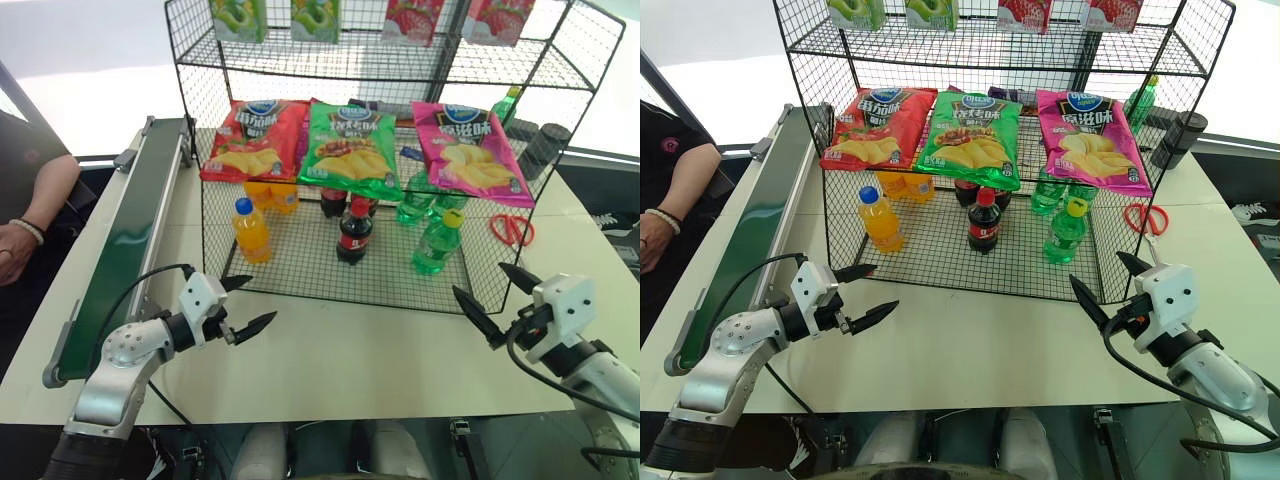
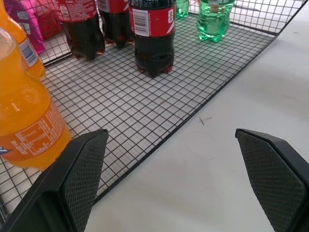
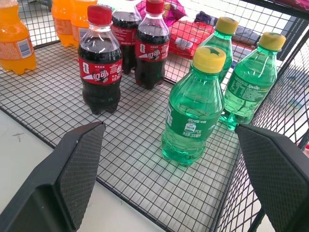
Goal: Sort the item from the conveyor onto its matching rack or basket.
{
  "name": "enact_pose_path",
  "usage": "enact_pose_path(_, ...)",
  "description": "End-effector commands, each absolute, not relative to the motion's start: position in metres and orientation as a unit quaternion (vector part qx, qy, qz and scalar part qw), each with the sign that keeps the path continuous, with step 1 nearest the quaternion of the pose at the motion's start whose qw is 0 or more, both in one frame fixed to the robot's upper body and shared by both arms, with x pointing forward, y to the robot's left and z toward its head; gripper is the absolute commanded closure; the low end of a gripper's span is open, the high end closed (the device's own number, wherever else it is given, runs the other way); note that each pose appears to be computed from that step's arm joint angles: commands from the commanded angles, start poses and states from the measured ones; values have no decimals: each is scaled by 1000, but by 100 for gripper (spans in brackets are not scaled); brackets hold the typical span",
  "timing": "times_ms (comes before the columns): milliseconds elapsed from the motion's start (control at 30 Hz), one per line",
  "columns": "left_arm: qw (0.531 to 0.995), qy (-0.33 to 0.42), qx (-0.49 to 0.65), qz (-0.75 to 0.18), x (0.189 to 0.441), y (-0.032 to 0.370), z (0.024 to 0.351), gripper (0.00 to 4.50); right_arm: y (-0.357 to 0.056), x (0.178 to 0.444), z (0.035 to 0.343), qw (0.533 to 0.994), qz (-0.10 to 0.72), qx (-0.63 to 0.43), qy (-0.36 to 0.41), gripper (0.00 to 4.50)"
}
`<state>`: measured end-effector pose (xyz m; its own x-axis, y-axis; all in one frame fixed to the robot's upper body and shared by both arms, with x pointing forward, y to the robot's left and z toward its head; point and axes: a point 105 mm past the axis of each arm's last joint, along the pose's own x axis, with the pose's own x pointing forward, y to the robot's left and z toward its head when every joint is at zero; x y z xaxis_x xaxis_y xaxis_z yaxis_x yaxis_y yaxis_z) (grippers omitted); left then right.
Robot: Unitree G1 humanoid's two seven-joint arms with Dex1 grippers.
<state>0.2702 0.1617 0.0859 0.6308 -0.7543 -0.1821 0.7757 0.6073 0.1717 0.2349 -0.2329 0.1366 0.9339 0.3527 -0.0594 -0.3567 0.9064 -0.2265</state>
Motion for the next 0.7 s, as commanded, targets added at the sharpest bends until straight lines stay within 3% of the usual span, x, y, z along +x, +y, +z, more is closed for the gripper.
enact_pose_path(33, 891, 13, 129, -436, 269, 158, 102, 0, -235, 234, 147, 975, 181, -129, -14, 2)
enact_pose_path(700, 898, 11, 139, -417, 274, 161, 104, 0, -235, 237, 145, 973, 187, -131, -17, 2)
